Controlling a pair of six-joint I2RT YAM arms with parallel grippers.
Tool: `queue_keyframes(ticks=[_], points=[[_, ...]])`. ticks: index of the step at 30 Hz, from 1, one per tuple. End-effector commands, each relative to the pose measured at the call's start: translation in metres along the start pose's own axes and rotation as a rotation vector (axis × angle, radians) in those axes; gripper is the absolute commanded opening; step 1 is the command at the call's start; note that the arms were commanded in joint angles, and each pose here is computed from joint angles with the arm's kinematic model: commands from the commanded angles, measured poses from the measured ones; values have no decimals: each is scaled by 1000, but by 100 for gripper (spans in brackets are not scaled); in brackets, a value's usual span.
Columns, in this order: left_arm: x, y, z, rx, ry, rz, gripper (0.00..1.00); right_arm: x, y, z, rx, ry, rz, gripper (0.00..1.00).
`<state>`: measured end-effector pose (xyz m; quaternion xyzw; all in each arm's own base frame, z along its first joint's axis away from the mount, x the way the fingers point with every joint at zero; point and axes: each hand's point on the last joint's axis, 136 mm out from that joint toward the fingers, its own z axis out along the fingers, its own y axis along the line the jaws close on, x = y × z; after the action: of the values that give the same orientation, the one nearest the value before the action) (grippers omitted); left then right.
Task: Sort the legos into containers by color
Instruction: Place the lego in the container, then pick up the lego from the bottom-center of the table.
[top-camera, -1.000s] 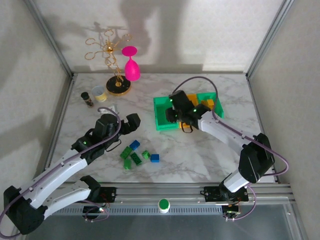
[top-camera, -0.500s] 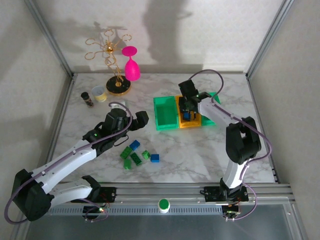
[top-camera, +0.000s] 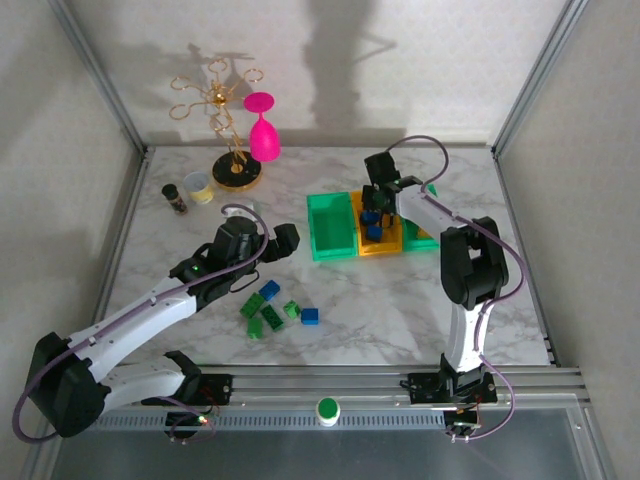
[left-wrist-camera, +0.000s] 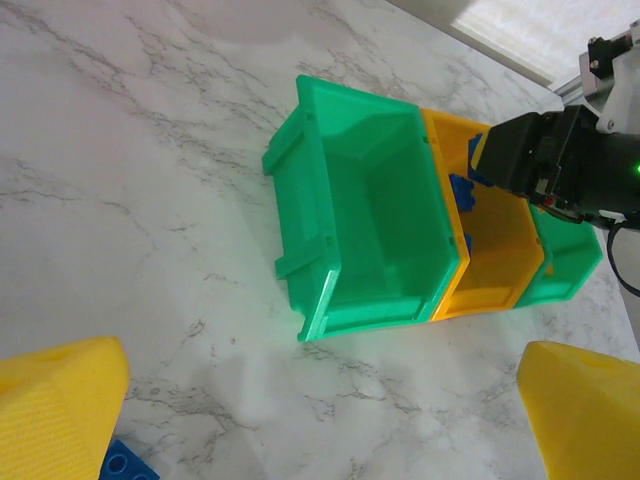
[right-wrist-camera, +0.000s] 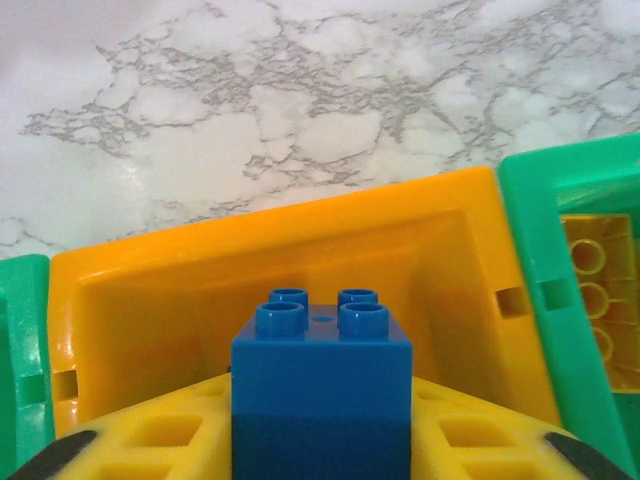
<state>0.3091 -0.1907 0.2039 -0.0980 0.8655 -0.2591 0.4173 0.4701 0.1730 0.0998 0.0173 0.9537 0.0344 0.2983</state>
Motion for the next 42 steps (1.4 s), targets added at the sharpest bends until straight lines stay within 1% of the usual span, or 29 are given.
queue_keyframes(ticks=[1,4,6,8,11,16,20,24,30,32,35,38,42], points=[[-11,-10,-2,20,-31,17,100,-7,9,-1,-38,-4,-16,42],[-12,-13,-3,27,-29,18,100,-11,10,-8,-46,-16,-21,46],[-13,-14,-4,30,-31,17,100,-17,13,-19,-62,-32,-21,49],[-15,-15,-7,32,-37,15,100,-19,17,-33,-76,-46,-28,50],[-17,-14,-15,41,-46,5,99,-8,27,-56,-85,-54,-60,52],[-10,1,-29,6,-42,9,100,36,52,-86,-140,-35,-131,57],[-5,17,-45,-29,-47,8,99,90,83,-107,-217,17,-249,60],[2,31,-57,-51,-50,-2,100,154,108,-125,-307,100,-368,63],[12,48,-67,-98,-37,-26,100,219,116,-143,-398,168,-462,66],[14,52,-69,-103,-44,-38,100,236,121,-147,-451,189,-478,68],[18,60,-71,-121,-49,-53,99,260,123,-148,-480,212,-517,71],[21,67,-71,-145,-47,-59,100,277,124,-145,-476,224,-550,73],[22,72,-70,-167,-57,-69,99,292,126,-133,-462,241,-577,75]])
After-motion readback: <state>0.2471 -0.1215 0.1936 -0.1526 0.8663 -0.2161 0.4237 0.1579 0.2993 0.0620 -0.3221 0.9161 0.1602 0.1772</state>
